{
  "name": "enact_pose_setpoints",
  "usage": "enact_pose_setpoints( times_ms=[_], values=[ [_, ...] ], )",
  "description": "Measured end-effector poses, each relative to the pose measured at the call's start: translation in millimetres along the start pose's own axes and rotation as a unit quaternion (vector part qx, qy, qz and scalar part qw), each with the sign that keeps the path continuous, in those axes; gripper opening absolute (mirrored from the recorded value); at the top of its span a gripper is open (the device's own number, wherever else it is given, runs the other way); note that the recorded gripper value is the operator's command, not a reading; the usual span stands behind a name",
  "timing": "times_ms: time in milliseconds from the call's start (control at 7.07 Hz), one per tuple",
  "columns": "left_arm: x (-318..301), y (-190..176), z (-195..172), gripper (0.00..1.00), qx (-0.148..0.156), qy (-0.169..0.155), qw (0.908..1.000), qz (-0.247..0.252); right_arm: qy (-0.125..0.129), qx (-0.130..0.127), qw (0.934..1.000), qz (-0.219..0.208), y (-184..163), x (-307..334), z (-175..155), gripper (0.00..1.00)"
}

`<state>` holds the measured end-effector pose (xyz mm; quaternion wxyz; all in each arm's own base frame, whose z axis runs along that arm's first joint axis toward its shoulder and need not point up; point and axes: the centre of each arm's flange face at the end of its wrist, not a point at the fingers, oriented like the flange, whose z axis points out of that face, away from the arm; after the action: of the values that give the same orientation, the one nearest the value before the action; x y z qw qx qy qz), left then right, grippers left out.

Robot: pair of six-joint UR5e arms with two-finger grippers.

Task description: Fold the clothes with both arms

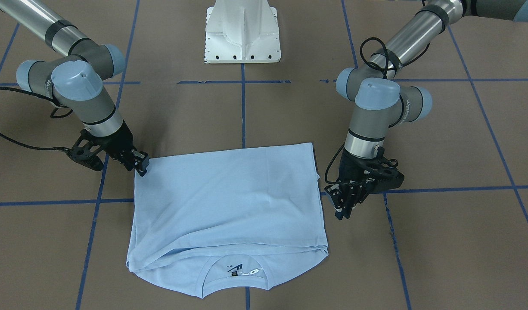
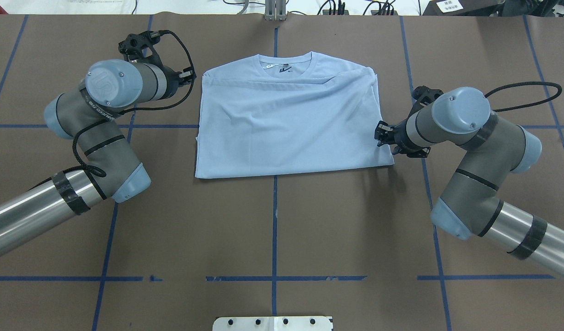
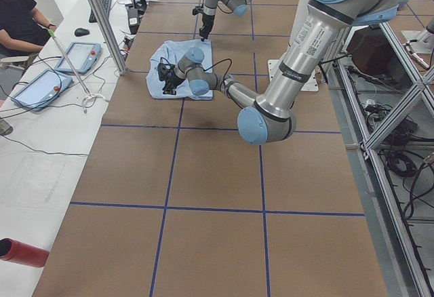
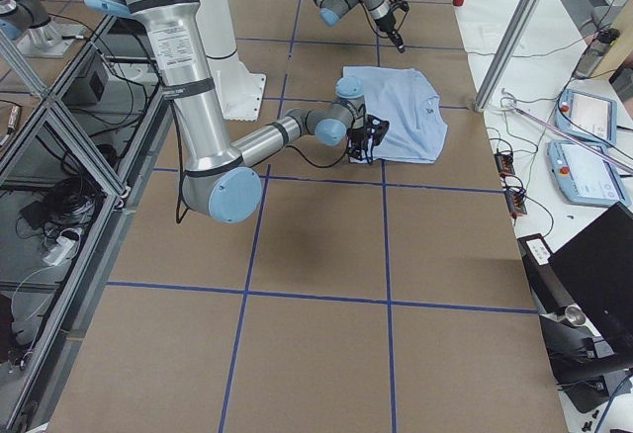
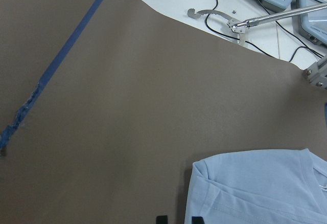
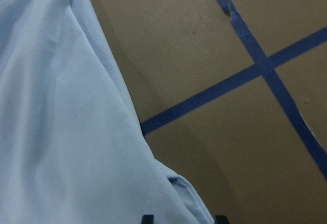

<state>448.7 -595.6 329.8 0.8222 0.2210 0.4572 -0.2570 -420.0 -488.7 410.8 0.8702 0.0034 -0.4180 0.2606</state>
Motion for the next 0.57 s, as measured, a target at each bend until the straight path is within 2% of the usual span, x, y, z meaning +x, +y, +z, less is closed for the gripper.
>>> enact_pose_setpoints(
  times_ms=[283, 566],
  values=[
    [0.1, -0.2, -0.2, 0.29, 0.001, 0.000, 1.0000, -0.002, 0.005, -0.006, 1.0000, -0.003, 7.4, 4.0, 5.0, 0.56],
    [0.2, -0.2, -0.2, 0.29, 0.001, 0.000, 1.0000, -0.006, 0.010, -0.008, 0.9999, -0.004, 11.2, 9.8, 8.9, 0.53]
  ],
)
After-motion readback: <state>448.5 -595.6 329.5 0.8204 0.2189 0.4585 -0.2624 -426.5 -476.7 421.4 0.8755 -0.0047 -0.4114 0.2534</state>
